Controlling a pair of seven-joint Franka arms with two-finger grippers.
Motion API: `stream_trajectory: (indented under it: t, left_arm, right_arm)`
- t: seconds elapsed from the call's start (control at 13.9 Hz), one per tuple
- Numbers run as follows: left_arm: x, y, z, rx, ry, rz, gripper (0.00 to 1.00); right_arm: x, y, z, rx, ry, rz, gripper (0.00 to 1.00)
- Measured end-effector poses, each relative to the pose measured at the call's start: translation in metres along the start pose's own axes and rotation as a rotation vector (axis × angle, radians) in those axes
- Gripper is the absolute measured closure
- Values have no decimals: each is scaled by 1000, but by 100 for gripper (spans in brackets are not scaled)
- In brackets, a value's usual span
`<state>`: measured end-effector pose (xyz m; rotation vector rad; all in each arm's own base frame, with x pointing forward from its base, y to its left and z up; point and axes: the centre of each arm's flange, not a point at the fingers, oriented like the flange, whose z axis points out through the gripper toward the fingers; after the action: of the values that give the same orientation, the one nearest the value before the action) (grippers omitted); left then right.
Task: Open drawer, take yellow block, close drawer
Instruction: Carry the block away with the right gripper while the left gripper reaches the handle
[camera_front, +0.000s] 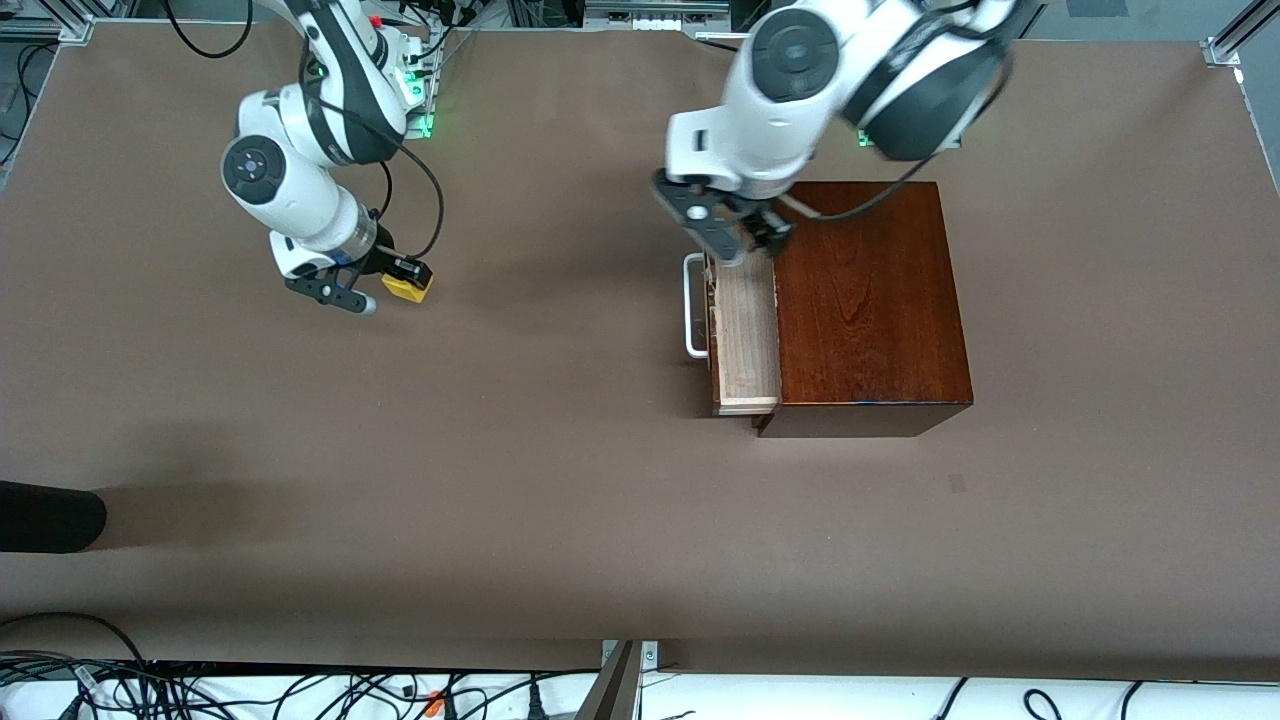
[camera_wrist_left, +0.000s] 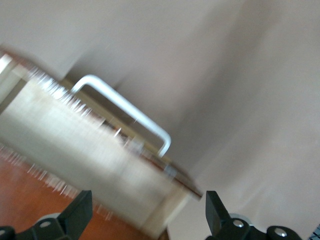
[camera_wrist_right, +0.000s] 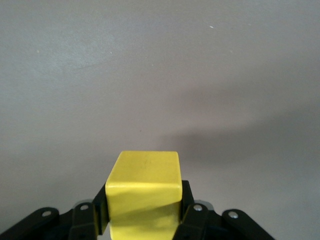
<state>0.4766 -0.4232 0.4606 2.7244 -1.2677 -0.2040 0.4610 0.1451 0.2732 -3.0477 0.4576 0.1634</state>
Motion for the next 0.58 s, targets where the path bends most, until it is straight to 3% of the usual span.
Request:
stream_trajectory:
  t: [0.36, 0.58]
  left_arm:
    - [29, -9, 43, -24, 69, 244, 0]
    - [44, 0, 66, 27, 89, 457, 0]
  right_arm:
    - [5, 2, 44, -16, -3, -143, 44]
    - [1, -9, 62, 2, 2, -182, 44]
